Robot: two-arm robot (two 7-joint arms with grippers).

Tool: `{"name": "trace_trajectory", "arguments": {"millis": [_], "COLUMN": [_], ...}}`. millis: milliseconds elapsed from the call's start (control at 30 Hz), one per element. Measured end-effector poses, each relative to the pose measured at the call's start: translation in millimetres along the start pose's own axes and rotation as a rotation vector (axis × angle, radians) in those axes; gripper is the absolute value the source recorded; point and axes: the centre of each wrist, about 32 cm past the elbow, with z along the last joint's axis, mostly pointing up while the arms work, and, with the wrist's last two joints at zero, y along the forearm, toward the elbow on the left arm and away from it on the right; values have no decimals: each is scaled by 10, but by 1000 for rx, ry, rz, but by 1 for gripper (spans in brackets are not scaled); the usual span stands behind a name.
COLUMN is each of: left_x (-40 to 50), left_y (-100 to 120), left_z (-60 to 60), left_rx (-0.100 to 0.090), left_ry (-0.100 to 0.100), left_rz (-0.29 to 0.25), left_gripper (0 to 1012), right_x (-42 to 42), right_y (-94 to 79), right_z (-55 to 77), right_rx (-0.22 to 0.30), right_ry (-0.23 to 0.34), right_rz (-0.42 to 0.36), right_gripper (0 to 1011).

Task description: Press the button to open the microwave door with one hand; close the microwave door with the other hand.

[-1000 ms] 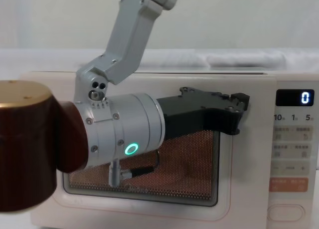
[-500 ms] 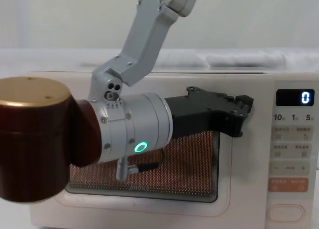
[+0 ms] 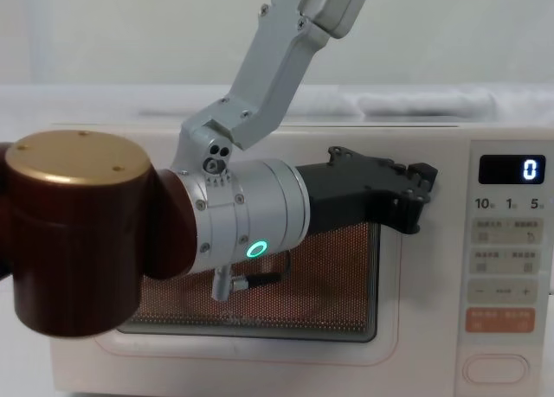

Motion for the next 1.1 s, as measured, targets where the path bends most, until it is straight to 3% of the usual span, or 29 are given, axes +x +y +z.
{"name": "trace_trajectory", "arguments": {"millis": [367, 1100], "left_x": [12, 36], "left_y": [-20, -41], "left_z": [17, -9], "left_rx": [-1, 36], "left_ry": [-13, -21], "left_rz": [26, 76], "left_gripper": [0, 0], "right_x": [0, 0], "right_y": [0, 0], "right_z": [0, 0], "right_rx": [0, 0], "right_ry": [0, 0], "right_rz": [0, 0], "right_gripper": [1002, 1002]}}
